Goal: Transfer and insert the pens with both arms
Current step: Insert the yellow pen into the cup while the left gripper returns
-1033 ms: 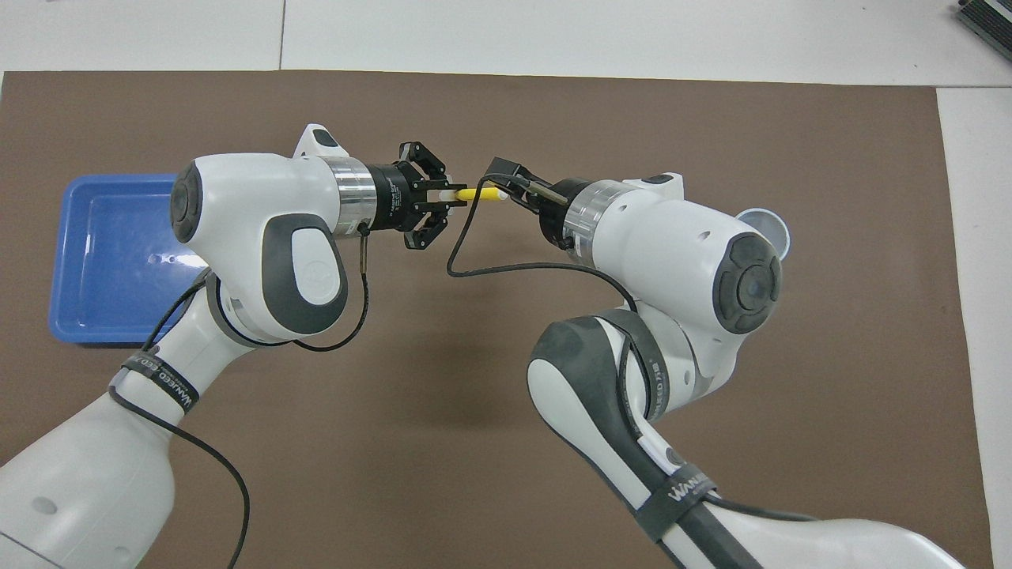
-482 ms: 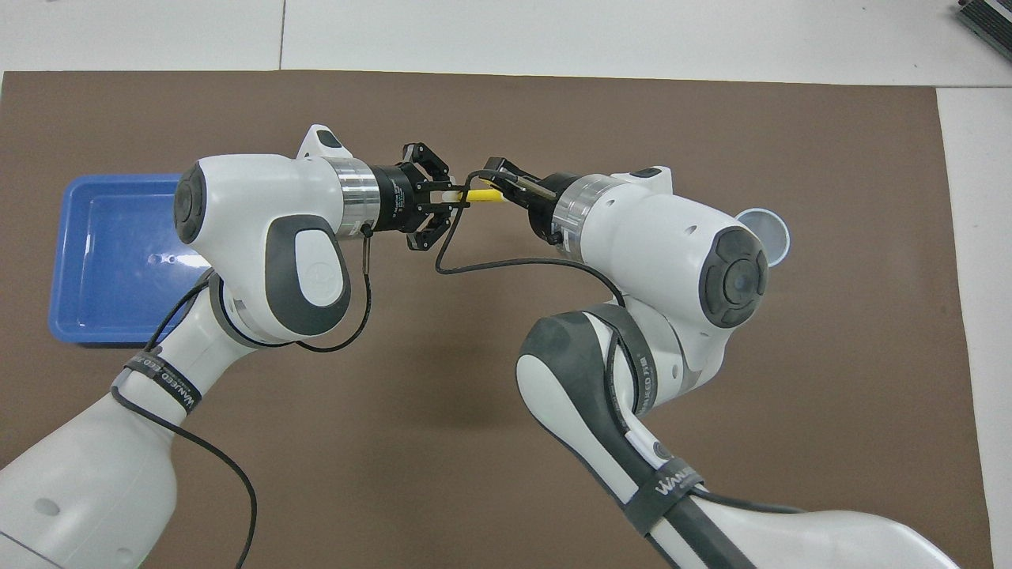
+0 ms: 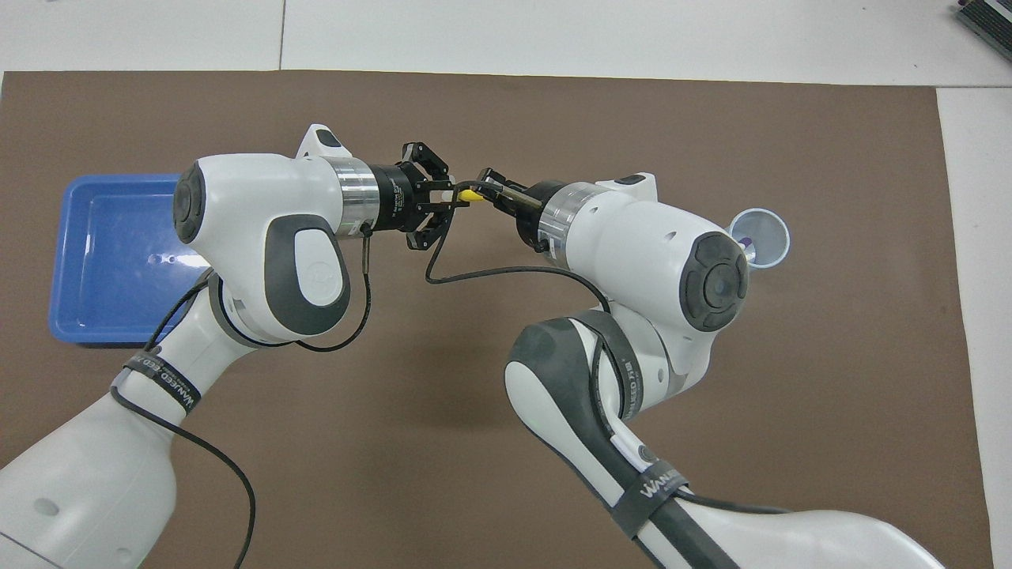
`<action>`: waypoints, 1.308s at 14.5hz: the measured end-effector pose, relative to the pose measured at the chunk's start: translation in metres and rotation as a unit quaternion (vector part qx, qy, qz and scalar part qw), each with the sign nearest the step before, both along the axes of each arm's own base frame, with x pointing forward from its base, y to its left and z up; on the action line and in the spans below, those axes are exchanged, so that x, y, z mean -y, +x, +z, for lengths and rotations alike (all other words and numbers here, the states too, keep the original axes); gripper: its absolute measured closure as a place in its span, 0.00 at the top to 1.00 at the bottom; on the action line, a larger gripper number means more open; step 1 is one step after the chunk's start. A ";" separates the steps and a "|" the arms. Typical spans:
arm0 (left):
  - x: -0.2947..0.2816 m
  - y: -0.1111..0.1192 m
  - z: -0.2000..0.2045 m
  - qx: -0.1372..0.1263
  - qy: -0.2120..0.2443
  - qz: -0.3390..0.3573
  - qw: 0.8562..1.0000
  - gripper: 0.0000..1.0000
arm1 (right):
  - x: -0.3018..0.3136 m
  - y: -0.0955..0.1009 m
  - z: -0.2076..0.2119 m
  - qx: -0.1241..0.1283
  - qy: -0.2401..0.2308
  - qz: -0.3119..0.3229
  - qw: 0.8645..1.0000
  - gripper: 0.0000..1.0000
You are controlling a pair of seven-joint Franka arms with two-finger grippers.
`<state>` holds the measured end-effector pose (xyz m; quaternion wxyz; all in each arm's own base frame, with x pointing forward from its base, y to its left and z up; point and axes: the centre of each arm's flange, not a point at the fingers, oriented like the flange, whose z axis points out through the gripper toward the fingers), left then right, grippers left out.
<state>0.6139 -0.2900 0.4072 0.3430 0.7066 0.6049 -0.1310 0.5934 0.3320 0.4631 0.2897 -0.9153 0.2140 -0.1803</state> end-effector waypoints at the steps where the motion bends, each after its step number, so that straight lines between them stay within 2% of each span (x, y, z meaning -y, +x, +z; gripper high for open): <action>1: 0.000 0.000 0.000 -0.001 -0.001 0.001 1.000 0.19 | 0.000 0.000 0.000 0.000 0.000 0.000 1.000 0.18; 4: 0.000 0.000 0.000 -0.001 -0.001 0.001 1.000 0.19 | 0.000 0.000 0.000 0.000 0.000 0.000 1.000 0.18; 5: 0.000 0.000 0.000 -0.002 0.000 0.000 1.000 0.24 | 0.000 0.000 0.000 0.000 0.000 0.001 1.000 0.18; 9: 0.001 -0.002 -0.004 -0.003 0.003 -0.004 1.000 0.70 | 0.007 0.004 0.000 0.012 -0.015 0.019 1.000 0.18; 11: -0.004 -0.006 -0.016 0.005 0.031 -0.028 0.999 0.91 | 0.017 0.007 0.000 0.007 -0.029 0.034 0.999 0.18; 12: -0.011 -0.008 -0.023 0.006 0.053 -0.049 0.997 0.99 | 0.024 0.007 0.002 0.001 -0.038 0.046 0.998 0.18; 13: -0.023 -0.009 -0.029 0.006 0.079 -0.082 0.993 1.00 | 0.033 0.007 0.007 -0.007 -0.049 0.062 0.997 0.18; 14: -0.038 -0.009 -0.033 0.010 0.106 -0.124 0.987 1.00 | 0.046 0.008 0.012 -0.014 -0.064 0.081 0.995 0.18; 16: -0.075 -0.007 -0.032 0.028 0.157 -0.216 0.963 1.00 | 0.083 0.010 0.028 -0.022 -0.117 0.122 0.985 0.18; 19: -0.130 -0.001 -0.030 0.061 0.215 -0.322 0.920 1.00 | 0.141 0.007 0.048 -0.042 -0.218 0.164 0.961 0.18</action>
